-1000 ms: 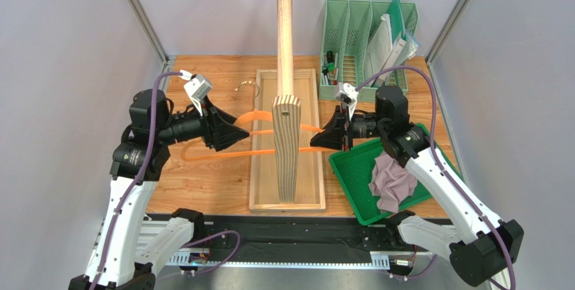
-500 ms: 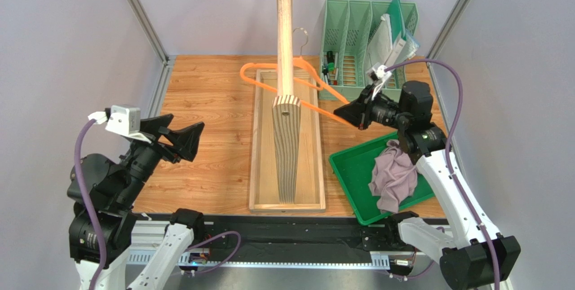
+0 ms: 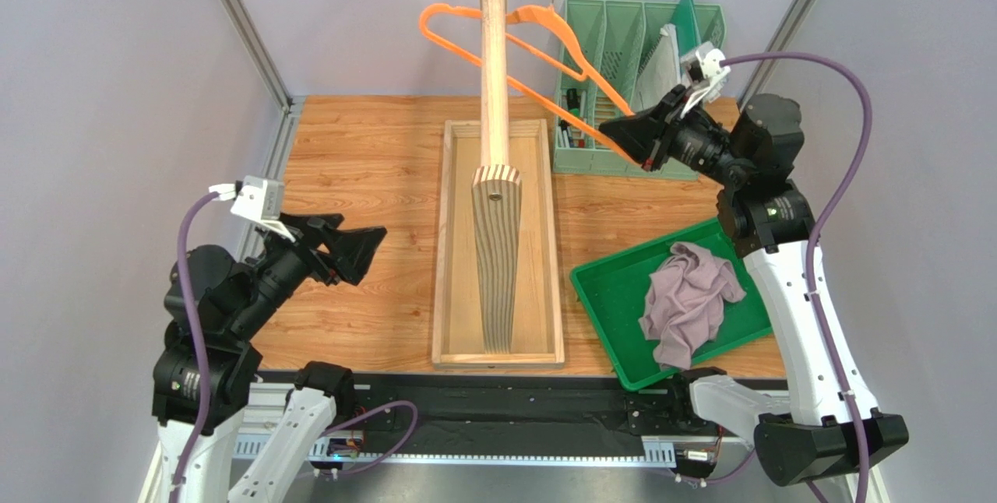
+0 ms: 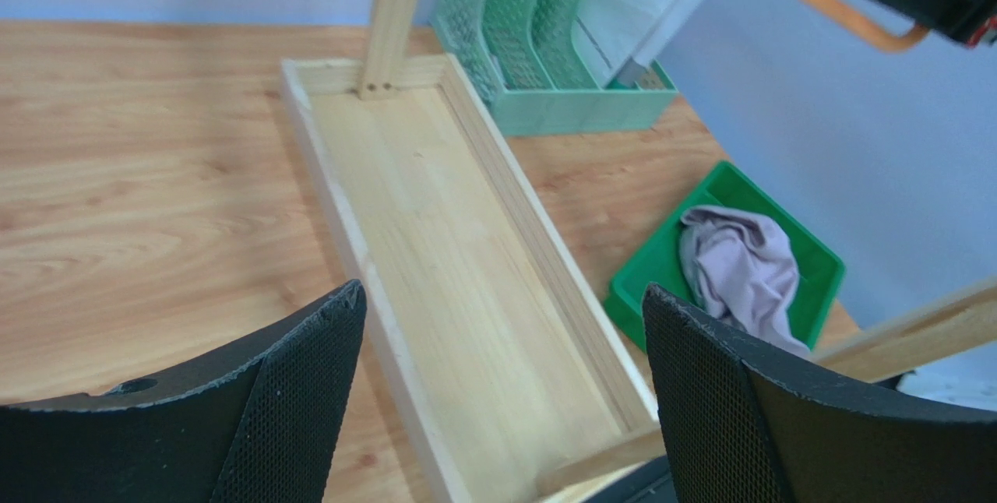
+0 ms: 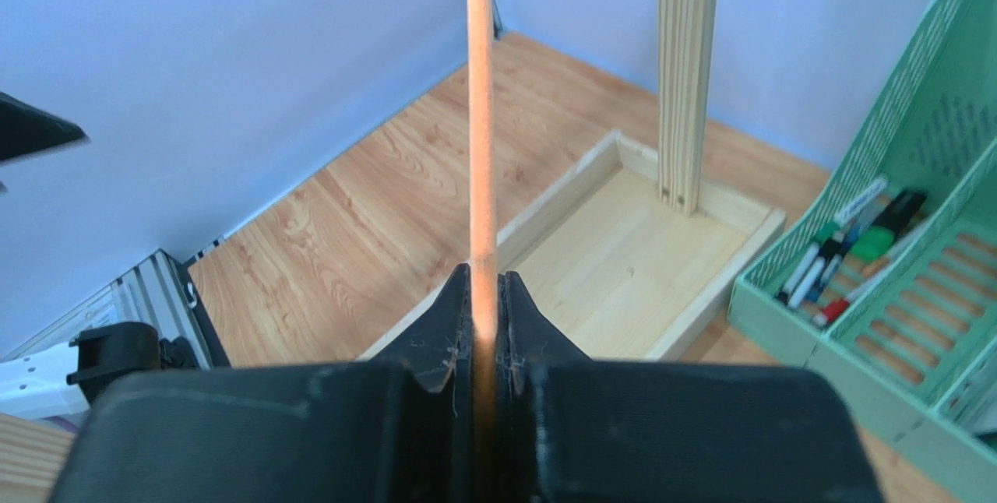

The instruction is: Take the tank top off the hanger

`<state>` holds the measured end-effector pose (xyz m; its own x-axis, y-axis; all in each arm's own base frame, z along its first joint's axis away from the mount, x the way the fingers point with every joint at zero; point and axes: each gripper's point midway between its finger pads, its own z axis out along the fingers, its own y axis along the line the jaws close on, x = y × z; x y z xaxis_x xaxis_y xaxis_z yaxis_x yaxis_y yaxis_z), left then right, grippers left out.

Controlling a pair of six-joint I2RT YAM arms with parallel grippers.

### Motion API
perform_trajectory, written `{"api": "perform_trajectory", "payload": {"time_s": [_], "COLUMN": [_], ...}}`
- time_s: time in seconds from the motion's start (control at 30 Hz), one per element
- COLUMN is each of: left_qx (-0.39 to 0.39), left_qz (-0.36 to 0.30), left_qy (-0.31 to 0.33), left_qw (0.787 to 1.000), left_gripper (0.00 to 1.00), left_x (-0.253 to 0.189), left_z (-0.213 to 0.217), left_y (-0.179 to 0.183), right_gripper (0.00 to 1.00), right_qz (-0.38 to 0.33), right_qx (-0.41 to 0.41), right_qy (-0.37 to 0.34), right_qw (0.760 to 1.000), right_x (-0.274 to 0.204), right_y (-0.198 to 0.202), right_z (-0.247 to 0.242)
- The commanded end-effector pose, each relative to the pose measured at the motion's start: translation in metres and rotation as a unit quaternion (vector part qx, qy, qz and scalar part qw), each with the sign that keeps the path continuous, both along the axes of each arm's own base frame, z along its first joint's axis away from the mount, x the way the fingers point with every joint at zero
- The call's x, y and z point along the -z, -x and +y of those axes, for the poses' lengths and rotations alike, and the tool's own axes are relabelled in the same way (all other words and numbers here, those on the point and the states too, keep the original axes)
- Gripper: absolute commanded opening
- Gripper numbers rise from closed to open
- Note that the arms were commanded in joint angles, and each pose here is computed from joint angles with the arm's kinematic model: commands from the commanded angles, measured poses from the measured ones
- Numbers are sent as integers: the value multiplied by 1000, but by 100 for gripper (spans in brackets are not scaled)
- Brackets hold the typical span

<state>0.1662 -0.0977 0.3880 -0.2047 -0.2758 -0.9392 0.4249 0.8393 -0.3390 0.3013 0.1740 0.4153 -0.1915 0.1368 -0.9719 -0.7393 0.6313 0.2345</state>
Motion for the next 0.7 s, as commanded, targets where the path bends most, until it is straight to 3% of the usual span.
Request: {"api": "perform_trajectory", "payload": {"time_s": [0.0, 0.3, 0.67], "left_qx": [76, 158, 225], "left_qz": [16, 35, 41], "left_qy": [39, 54, 56], "left_qw": [996, 985, 972], "left_gripper": [91, 91, 91], "left_x": [7, 16, 28], "left_z": [-26, -50, -63], "left_y": [9, 19, 40], "right_gripper": [0, 0, 0], "right_qz": [-57, -40, -5], "right_qx": [-31, -172, -222], "right_qy": [3, 51, 66], "right_qw": [998, 983, 973], "right_x": [-40, -15, 6], "right_y": [9, 38, 46], "right_z": [5, 25, 29]}}
